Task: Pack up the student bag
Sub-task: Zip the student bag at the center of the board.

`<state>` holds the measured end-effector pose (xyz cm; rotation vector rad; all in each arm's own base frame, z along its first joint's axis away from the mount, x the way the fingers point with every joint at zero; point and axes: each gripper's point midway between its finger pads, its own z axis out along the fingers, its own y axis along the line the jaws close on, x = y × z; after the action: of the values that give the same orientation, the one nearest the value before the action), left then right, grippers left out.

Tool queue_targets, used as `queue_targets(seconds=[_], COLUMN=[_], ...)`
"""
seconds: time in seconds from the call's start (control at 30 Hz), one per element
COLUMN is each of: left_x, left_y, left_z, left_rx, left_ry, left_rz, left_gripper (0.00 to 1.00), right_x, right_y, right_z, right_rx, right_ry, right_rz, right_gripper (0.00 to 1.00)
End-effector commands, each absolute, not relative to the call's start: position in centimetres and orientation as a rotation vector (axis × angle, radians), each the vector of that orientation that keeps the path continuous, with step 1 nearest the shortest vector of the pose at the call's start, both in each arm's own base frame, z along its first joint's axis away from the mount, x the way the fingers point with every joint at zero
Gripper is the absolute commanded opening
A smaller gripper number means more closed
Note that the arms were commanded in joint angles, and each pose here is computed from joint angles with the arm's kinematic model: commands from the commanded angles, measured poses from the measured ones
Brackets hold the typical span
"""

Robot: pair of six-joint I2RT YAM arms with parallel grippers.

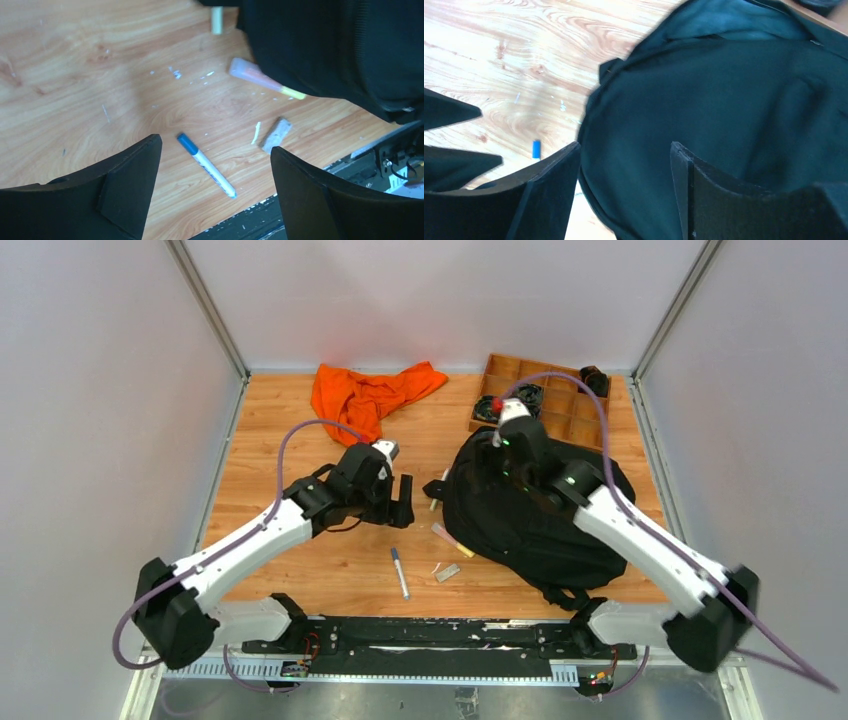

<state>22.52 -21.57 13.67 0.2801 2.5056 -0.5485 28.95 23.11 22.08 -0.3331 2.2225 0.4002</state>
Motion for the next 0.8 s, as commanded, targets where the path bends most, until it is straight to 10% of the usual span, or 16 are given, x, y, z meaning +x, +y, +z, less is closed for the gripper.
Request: queue_targets(seconds=[0.0,0.4,0.77], left_x=[23.3,18.5,17.3], left_y=[-22.8,-40.2,-47.3], left_z=[20.1,21.5,16.1], left_rx=[0.357,0.763,0.756], left_ry=[2.258,2.046,2.124], left_rz=[-0.488,-0.461,-0.36], left_gripper=[0.86,0.8,0.71], right_x=[26.4,22.2,23.9], right_y=[14.6,1.4,-0.4], right_z=[23.9,18.2,19.9], right_rx=[-0.146,0.651,0.691], right_ry=[2.133,2.26,2.192], right_rz=[0.212,0.187,0.144], right_gripper=[0.7,0.62,0.63])
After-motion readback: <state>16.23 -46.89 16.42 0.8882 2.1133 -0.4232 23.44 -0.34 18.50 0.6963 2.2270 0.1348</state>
